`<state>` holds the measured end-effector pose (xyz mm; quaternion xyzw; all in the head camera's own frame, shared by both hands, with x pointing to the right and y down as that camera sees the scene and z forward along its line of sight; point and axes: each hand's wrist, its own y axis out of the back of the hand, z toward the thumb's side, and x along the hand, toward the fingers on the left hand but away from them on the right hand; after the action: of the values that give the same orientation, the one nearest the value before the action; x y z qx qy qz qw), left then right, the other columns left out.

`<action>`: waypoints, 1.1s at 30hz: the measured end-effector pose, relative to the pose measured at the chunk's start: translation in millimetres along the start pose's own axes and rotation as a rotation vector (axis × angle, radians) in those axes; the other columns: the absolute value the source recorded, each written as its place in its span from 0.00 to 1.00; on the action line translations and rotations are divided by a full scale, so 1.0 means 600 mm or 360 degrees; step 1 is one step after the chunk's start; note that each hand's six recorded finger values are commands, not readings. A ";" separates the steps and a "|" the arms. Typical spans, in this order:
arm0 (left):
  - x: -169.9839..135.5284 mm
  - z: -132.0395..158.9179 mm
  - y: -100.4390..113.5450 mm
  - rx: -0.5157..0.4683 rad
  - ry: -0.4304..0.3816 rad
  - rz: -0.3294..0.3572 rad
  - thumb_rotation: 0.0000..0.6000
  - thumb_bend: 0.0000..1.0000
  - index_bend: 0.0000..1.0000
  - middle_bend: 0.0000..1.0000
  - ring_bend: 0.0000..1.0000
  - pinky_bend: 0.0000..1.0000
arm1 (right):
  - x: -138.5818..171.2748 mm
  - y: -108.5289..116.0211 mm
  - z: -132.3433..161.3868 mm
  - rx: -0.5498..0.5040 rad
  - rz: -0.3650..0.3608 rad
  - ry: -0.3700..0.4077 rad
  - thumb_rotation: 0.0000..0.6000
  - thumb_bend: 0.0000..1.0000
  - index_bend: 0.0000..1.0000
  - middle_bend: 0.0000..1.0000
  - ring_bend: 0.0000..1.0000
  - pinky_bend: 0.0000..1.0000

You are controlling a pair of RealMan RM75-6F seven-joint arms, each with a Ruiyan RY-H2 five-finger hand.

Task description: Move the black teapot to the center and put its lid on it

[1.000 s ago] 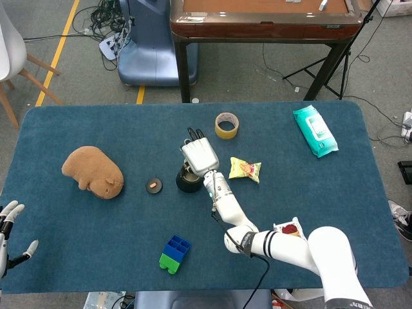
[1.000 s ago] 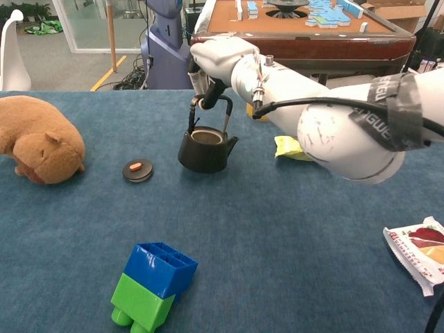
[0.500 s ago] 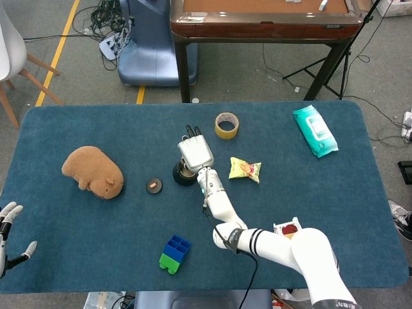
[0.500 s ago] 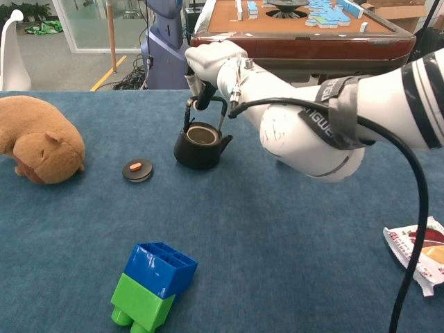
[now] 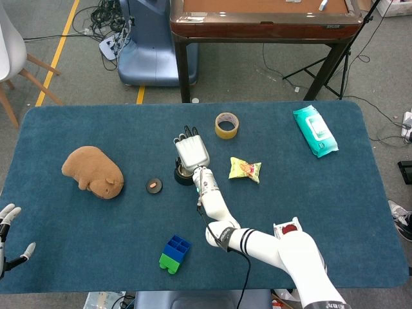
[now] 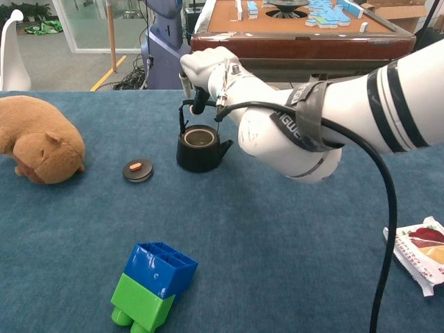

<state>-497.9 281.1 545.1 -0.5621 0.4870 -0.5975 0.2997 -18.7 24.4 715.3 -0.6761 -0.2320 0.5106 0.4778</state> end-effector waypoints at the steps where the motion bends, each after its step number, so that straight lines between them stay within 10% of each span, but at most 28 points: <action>1: 0.000 -0.001 0.000 -0.0002 0.0002 0.0000 1.00 0.21 0.16 0.10 0.04 0.11 | -0.001 0.001 0.001 0.0003 0.0000 -0.0002 1.00 0.36 0.19 0.23 0.07 0.14; 11: -0.006 -0.009 0.001 -0.0008 0.0023 0.0010 1.00 0.21 0.16 0.10 0.04 0.11 | -0.008 0.006 0.000 0.0044 -0.0016 -0.0051 1.00 0.04 0.06 0.16 0.02 0.14; 33: 0.043 0.014 0.016 0.0011 -0.0148 0.0025 1.00 0.21 0.16 0.10 0.04 0.11 | 0.066 0.066 -0.097 -0.0030 -0.0181 0.0005 1.00 0.05 0.08 0.24 0.07 0.16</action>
<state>-496.5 252.6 545.3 -0.5844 0.4750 -0.5701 0.3285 41.9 15.1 662.9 -0.6672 -0.2742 0.4792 0.5000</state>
